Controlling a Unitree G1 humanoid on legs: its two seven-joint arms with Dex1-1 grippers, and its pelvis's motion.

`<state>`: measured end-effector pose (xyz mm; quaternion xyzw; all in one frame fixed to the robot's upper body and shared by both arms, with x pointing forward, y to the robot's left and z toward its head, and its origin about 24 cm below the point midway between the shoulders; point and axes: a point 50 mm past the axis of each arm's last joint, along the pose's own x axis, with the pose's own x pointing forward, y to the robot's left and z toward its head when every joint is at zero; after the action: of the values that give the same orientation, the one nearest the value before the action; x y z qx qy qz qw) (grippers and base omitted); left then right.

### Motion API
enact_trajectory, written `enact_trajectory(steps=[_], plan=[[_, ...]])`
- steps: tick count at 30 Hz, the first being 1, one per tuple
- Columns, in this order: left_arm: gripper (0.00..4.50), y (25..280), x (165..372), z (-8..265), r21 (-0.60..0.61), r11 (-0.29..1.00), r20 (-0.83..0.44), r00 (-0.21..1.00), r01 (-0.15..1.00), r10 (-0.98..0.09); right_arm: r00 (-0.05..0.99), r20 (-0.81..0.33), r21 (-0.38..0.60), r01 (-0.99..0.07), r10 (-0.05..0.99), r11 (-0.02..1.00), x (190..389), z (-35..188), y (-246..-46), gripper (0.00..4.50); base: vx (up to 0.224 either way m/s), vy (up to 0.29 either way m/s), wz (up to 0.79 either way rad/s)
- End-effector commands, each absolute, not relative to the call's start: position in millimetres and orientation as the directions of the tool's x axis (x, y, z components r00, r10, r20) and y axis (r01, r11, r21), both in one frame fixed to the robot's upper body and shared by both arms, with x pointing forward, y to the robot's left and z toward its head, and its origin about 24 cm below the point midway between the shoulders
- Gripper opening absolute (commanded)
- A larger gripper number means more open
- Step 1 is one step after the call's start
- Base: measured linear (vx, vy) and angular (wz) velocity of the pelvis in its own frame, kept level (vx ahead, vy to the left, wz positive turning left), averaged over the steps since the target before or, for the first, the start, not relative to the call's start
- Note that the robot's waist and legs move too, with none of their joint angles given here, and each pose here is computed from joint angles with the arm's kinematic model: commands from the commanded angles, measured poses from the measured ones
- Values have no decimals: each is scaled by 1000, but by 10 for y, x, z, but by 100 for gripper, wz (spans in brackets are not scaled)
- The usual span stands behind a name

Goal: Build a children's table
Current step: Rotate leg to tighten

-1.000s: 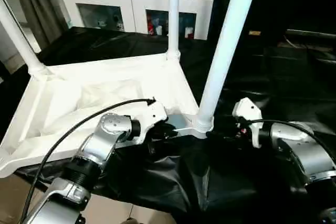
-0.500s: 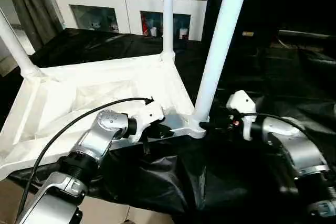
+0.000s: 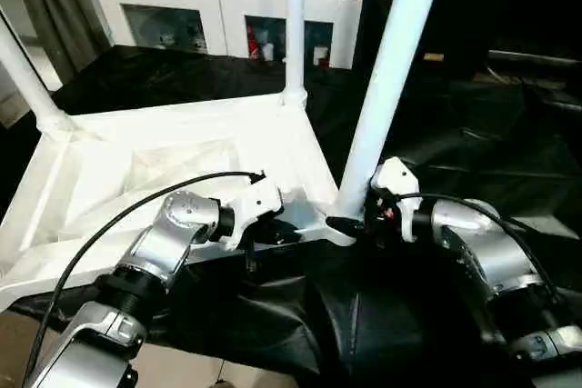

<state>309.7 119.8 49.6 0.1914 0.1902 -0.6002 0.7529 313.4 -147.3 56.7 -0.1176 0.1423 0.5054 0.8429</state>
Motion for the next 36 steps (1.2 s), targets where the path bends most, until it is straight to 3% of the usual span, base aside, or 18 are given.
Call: enact_trajectory(steps=[1,8,11,16,20,22,27,28,30,33,36], plan=[[0,1253,2997,340,-7,187,-560,151,982,-814,463,-360,-83,-881,810,467,3192,615,-1492,341,0,0,0],[0,1305,3025,346,-7,236,-565,191,972,-802,458,-366,-70,-881,810,467,3205,574,-1489,273,0,0,0],[0,1317,3070,352,-3,298,-561,245,955,-791,478,-357,-53,-868,802,493,3200,543,-1482,269,0,0,0],[0,1242,3232,389,29,462,-532,405,887,-744,660,-331,-8,-717,674,697,3199,330,-1412,265,0,0,0],[0,1175,3298,408,44,518,-519,463,854,-719,713,-335,24,-647,616,762,3173,227,-1333,265,0,0,0],[0,1007,3383,462,67,579,-491,532,812,-690,751,-358,48,-578,555,814,3135,98,-1105,265,0,0,0],[0,840,3395,499,70,581,-462,542,811,-702,740,-345,64,-596,578,801,3123,87,-869,265,0,0,0],[0,785,3384,507,66,570,-454,533,819,-714,716,-326,87,-627,617,774,3115,108,-771,321,0,0,0],[0,701,3350,520,54,533,-445,498,844,-744,684,-295,131,-663,668,737,3109,148,-668,335,0,0,0],[0,723,3289,525,60,463,-436,441,884,-785,625,-284,110,-732,727,672,3104,211,-705,380,0,0,0],[0,802,3233,521,56,407,-439,389,912,-810,599,-282,98,-759,749,644,3121,256,-819,380,0,0,0]])
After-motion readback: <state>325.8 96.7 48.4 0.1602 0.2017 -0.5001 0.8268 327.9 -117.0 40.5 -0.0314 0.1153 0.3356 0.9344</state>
